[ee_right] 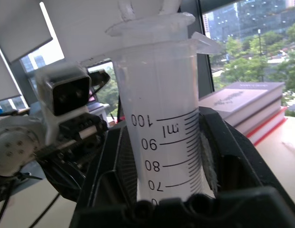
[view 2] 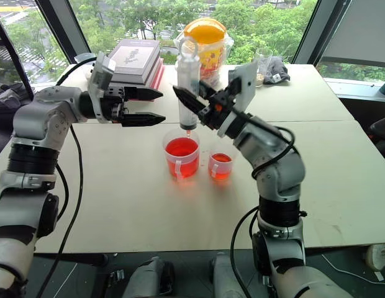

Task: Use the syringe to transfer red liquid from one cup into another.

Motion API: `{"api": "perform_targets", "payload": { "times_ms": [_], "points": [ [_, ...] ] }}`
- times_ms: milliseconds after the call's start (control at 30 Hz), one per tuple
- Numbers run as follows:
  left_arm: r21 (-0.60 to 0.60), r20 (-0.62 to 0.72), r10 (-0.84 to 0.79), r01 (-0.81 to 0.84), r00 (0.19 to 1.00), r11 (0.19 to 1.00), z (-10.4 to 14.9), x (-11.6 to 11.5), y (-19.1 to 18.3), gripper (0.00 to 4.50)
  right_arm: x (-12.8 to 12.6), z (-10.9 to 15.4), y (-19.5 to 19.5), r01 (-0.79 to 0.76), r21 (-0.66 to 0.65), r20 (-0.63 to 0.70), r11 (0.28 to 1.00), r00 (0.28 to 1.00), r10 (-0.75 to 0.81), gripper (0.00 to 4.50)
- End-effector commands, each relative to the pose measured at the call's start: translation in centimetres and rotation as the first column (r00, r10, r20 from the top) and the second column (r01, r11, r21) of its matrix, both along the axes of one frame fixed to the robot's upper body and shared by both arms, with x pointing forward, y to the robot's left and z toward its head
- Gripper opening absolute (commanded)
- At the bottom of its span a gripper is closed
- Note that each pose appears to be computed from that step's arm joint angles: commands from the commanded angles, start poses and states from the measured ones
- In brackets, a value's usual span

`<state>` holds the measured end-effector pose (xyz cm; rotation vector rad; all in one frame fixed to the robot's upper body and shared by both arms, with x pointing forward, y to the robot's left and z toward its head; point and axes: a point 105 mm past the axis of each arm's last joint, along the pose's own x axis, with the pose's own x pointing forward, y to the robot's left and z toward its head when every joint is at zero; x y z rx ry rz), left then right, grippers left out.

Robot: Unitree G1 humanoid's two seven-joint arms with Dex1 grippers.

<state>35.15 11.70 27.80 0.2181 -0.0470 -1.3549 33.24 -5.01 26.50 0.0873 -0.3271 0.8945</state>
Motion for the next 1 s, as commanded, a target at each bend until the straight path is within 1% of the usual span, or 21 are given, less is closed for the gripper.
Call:
{"api": "perform_targets", "payload": {
  "times_ms": [33, 167, 233, 400, 567, 700, 767, 800, 900, 1000],
  "points": [
    [-0.024, 0.063, 0.003, -0.002, 0.998, 1.000, 2.2, -0.3, 0.6, 4.50, -0.1, -1.0, 0.9, -0.002, -0.024, 0.060, 1.000, 0.998, 0.003, 1.42],
    [-0.023, 0.068, -0.004, 0.005, 0.998, 1.000, 2.3, -0.2, 0.3, 4.50, 0.0, -3.4, 1.5, -0.001, -0.058, 0.037, 0.998, 0.999, 0.003, 1.42],
    [-0.027, 0.070, -0.010, 0.012, 0.997, 1.000, 2.4, -0.2, 0.1, 4.50, 0.1, -4.0, 1.5, 0.006, -0.068, 0.035, 0.998, 0.999, -0.004, 1.42],
    [-0.024, 0.094, -0.017, 0.019, 0.995, 1.000, 2.5, 0.6, -1.4, 4.50, 0.0, -4.8, 1.6, 0.014, -0.089, 0.034, 0.996, 0.999, -0.011, 1.42],
    [-0.036, 0.093, -0.048, 0.051, 0.995, 0.998, 2.6, 0.9, -2.5, 4.50, 0.0, -5.1, 1.7, 0.020, -0.110, 0.041, 0.994, 0.999, -0.016, 1.42],
    [-0.010, 0.077, -0.059, 0.060, 0.995, 0.998, 1.7, 1.4, -3.7, 4.50, 0.0, -5.0, 1.5, 0.031, -0.113, 0.044, 0.993, 0.999, -0.026, 1.42],
    [-0.019, 0.071, -0.067, 0.069, 0.995, 0.997, 1.8, 1.3, -4.0, 3.94, 0.0, -5.0, 1.5, 0.034, -0.117, 0.048, 0.993, 0.998, -0.028, 1.42],
    [-0.025, 0.065, -0.074, 0.076, 0.995, 0.997, 1.8, 1.3, -4.2, 3.59, 0.1, -5.0, 1.5, 0.035, -0.118, 0.048, 0.992, 0.998, -0.030, 1.42],
    [-0.032, 0.058, -0.091, 0.093, 0.994, 0.995, 1.8, 1.0, -4.6, 2.09, 0.1, -5.0, 1.4, 0.038, -0.121, 0.050, 0.992, 0.998, -0.032, 1.42],
    [-0.052, 0.047, -0.101, 0.103, 0.994, 0.993, 2.0, 0.8, -4.7, 0.76, 0.1, -5.0, 1.4, 0.040, -0.126, 0.052, 0.991, 0.998, -0.034, 1.42]
  ]
}}
